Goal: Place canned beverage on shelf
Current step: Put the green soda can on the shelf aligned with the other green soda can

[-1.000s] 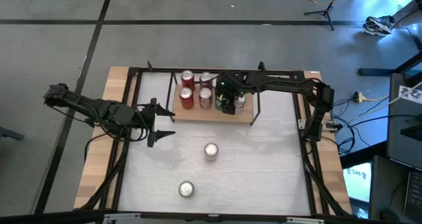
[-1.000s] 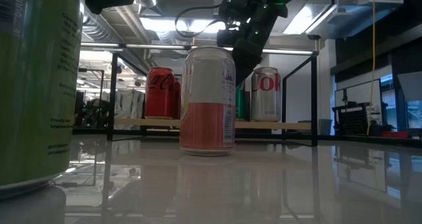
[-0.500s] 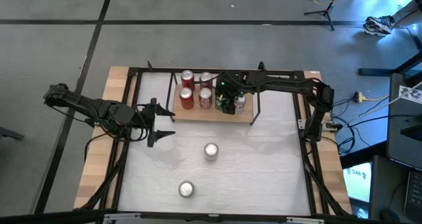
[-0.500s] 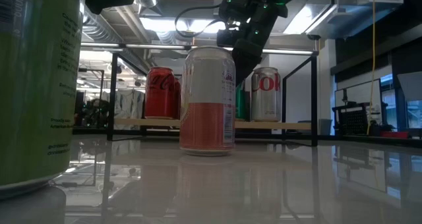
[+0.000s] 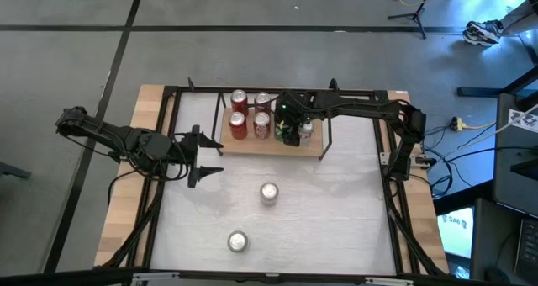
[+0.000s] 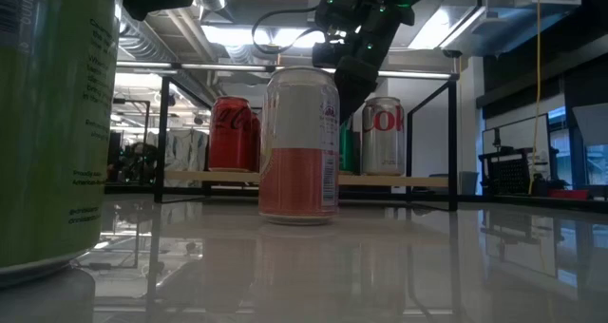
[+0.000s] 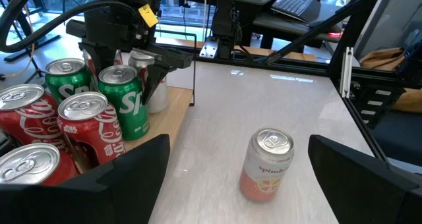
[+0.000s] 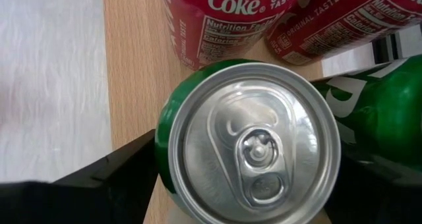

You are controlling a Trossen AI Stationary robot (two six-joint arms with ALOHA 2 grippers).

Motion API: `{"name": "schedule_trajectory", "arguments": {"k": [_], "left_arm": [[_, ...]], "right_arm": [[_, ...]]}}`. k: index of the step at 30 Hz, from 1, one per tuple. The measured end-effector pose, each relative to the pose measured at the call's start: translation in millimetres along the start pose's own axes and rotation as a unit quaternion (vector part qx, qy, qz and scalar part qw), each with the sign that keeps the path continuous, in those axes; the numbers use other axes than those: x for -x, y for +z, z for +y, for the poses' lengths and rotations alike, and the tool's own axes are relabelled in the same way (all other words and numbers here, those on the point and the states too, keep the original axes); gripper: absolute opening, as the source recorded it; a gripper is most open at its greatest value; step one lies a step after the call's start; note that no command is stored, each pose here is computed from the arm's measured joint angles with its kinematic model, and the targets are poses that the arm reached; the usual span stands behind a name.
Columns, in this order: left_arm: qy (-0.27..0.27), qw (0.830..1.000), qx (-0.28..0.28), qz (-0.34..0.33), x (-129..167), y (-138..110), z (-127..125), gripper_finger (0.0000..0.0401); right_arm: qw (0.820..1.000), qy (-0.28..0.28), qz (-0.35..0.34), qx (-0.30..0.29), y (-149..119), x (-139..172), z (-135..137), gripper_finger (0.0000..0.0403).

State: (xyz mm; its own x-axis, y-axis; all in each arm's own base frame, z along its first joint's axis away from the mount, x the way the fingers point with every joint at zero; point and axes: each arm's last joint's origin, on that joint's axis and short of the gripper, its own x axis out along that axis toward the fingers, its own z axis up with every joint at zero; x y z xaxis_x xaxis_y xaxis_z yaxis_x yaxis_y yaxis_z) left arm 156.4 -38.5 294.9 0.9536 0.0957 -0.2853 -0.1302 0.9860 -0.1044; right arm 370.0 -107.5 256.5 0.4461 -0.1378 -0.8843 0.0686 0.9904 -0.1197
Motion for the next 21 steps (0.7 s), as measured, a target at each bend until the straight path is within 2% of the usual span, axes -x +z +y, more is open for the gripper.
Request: {"name": "schedule_trajectory", "arguments": {"k": [4,9,16,21], "left_arm": [[0.000,1.000,0.000,0.000,0.0,0.0,0.0,0.0351],[0.000,1.000,0.000,0.000,0.0,0.0,0.0,0.0351],[0.000,1.000,0.000,0.000,0.0,0.0,0.0,0.0351],[0.000,1.000,0.000,0.000,0.0,0.0,0.0,0.0351]], "right_arm": [[1.000,0.000,0.001,0.000,-0.1,0.0,0.0,0.0355],[1.000,0.001,0.002,-0.002,-0.3,0.0,0.2,0.0395],[1.000,0.001,0.004,-0.001,-0.7,0.0,0.3,0.0370],[1.000,0.004,0.017,-0.001,1.6,8.2,-0.3,0.0368]]}}
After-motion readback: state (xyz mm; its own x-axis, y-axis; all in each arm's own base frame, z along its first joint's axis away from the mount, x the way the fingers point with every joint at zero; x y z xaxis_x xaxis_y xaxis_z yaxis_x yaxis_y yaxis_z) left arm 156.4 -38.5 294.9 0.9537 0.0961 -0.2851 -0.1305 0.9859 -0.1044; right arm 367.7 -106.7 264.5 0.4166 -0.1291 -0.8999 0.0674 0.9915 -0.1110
